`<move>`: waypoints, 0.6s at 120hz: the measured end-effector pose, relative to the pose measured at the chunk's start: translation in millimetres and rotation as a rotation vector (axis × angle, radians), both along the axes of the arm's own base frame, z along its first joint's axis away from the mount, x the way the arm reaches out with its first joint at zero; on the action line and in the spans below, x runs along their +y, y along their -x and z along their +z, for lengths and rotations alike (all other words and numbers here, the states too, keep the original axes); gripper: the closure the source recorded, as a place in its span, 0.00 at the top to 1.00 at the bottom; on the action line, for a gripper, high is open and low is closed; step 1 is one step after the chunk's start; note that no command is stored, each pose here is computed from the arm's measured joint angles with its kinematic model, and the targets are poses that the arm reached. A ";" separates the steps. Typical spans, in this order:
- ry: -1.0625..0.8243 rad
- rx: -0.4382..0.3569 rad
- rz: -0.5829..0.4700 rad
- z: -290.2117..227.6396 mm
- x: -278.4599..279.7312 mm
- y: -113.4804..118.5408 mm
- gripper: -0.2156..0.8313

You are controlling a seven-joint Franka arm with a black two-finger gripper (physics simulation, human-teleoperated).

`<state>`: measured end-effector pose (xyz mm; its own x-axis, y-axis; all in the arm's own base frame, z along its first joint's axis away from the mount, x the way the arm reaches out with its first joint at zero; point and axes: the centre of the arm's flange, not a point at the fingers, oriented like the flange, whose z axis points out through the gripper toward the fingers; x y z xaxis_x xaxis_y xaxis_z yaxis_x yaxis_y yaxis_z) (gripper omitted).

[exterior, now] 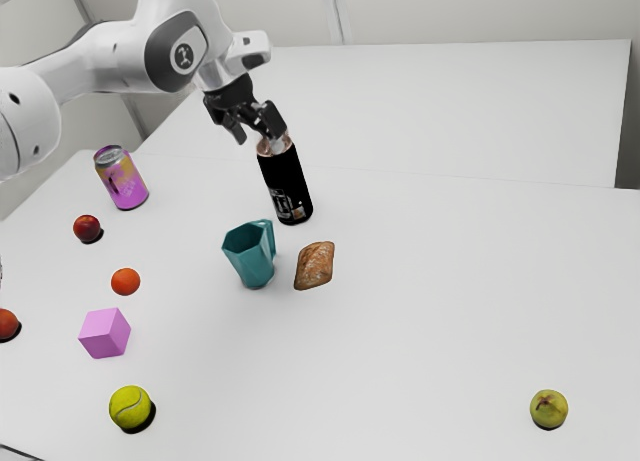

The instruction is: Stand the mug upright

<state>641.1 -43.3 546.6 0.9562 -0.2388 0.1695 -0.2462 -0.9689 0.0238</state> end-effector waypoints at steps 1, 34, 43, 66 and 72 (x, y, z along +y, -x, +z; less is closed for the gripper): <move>0.001 0.002 0.000 1.4 0.4 -1.4 0.78; 0.003 0.080 -0.002 30.8 3.2 0.3 0.79; 0.002 0.098 -0.003 31.0 3.0 2.9 0.79; 0.001 0.124 -0.002 30.2 3.3 6.7 0.79; 0.002 0.128 -0.002 29.8 3.3 7.2 0.79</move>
